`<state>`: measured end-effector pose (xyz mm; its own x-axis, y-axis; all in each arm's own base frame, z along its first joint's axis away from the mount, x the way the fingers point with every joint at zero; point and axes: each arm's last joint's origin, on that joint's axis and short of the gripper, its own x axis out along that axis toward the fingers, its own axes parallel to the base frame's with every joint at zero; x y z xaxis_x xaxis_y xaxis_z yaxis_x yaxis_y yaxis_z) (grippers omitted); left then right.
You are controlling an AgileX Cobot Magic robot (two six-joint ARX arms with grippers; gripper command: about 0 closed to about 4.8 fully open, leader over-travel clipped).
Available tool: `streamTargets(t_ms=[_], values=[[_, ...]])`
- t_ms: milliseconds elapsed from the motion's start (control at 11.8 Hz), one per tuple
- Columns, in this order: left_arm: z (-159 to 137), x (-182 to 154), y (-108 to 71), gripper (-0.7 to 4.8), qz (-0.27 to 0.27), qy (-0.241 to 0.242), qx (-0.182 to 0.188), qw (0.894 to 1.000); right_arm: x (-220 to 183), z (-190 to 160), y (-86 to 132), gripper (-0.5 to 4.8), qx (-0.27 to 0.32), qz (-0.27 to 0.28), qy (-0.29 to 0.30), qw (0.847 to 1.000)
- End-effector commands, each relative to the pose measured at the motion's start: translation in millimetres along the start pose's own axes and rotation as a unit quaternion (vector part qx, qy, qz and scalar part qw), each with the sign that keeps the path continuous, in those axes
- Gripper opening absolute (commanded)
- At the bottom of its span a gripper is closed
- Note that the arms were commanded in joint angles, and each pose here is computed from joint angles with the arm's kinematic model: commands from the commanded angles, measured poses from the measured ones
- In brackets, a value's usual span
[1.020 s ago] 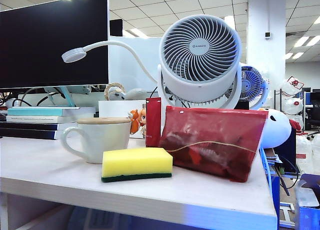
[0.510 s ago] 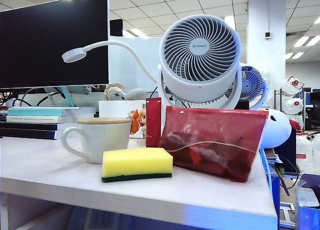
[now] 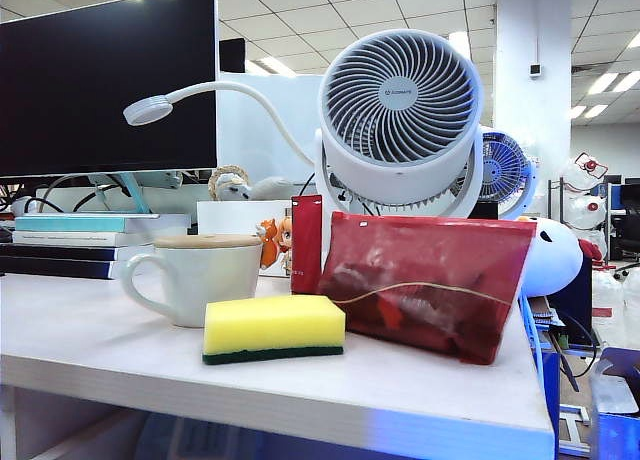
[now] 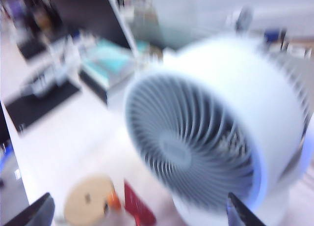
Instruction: Open the drawer, place the cleaning sponge inside, then close the drawer.
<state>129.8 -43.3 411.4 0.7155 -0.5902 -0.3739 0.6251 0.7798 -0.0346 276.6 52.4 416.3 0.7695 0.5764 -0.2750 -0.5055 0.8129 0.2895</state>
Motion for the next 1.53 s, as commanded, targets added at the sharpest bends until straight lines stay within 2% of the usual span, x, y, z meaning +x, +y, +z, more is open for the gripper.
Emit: streamTargets(t_ms=[85,340,425,510,765,1105,1274,1359,1444,1529], values=[[1.5,-1.2,-0.4,-0.03,-0.001,-0.007,0.006,1.000,-4.0,-5.0,-0.4,4.79,-0.011,-0.020,0.030,0.999],[1.5,-1.2,-0.4,-0.03,-0.001,-0.007,0.006,1.000,-4.3,-17.7,-1.2,4.79,-0.012,-0.042,0.090,0.995],[1.5,-1.2,-0.4,-0.03,-0.001,-0.007,0.006,1.000,-0.1,-25.6,9.2,1.16,-0.020,-0.048,0.124,0.991],[1.5,-1.2,-0.4,-0.03,-0.001,-0.007,0.006,1.000,2.3,-28.8,16.0,-0.06,-0.034,-0.041,0.137,0.989],[1.5,-1.2,-0.4,-0.03,-0.001,-0.007,0.006,1.000,12.5,-38.3,42.8,-0.06,-0.062,-0.011,0.166,0.984],[1.5,-1.3,-0.4,-0.03,-0.001,-0.007,0.006,1.000,24.7,-54.8,60.9,-0.06,-0.067,0.025,0.225,0.972],[1.5,-1.2,-0.4,-0.03,-0.001,-0.007,0.006,1.000,50.0,-80.1,78.5,-0.06,-0.069,0.083,0.307,0.946],[1.5,-1.2,-0.4,-0.03,-0.001,-0.006,0.006,1.000,57.1,-86.0,84.2,-0.06,-0.075,0.098,0.319,0.940],[1.5,-1.3,-0.4,-0.03,-0.001,-0.007,0.006,1.000,74.8,-102.2,100.6,0.01,-0.117,0.154,0.344,0.919],[1.5,-1.3,-0.4,-0.03,-0.001,-0.007,0.006,1.000,80.5,-109.3,109.4,0.68,-0.136,0.172,0.353,0.909]])
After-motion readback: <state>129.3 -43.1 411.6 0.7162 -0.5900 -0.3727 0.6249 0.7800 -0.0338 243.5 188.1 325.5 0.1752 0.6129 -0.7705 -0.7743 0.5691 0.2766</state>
